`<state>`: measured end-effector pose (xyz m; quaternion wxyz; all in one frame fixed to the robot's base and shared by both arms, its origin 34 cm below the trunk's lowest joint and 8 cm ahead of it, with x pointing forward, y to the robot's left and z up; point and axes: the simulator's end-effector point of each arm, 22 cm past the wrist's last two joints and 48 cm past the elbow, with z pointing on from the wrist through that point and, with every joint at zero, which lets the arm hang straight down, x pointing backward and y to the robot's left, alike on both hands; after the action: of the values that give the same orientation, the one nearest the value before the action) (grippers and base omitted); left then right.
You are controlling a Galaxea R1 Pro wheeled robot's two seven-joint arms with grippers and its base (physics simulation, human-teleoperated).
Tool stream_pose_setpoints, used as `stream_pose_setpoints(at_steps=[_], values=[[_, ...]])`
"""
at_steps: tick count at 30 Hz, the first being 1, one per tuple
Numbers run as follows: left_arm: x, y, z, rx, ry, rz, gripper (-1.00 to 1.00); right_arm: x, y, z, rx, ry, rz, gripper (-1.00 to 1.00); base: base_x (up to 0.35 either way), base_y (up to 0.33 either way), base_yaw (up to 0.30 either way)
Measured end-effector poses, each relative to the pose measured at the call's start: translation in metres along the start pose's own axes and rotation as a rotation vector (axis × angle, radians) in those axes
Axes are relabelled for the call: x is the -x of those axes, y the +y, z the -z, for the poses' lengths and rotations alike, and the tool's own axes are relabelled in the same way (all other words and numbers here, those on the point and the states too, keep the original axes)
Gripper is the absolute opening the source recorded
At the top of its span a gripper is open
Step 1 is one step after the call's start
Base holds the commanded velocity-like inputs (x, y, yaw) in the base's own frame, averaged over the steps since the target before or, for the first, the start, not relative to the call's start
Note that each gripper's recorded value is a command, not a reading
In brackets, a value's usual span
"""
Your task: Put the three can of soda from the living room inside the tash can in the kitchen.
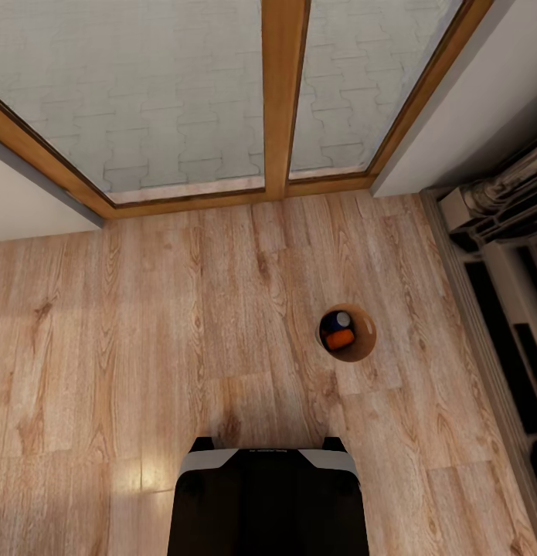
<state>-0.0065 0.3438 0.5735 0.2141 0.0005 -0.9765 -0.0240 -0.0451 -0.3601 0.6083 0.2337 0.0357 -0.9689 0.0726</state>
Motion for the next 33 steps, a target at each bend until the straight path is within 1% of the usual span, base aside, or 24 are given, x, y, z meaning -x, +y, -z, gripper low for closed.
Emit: stream_pose_setpoints(at_steps=[33], values=[[0.0000,0.0000,0.0000,0.000,0.000,0.000,1.00,0.0000,0.0000,0.0000,0.000,0.000,0.000,1.00,0.000,0.000,0.000]])
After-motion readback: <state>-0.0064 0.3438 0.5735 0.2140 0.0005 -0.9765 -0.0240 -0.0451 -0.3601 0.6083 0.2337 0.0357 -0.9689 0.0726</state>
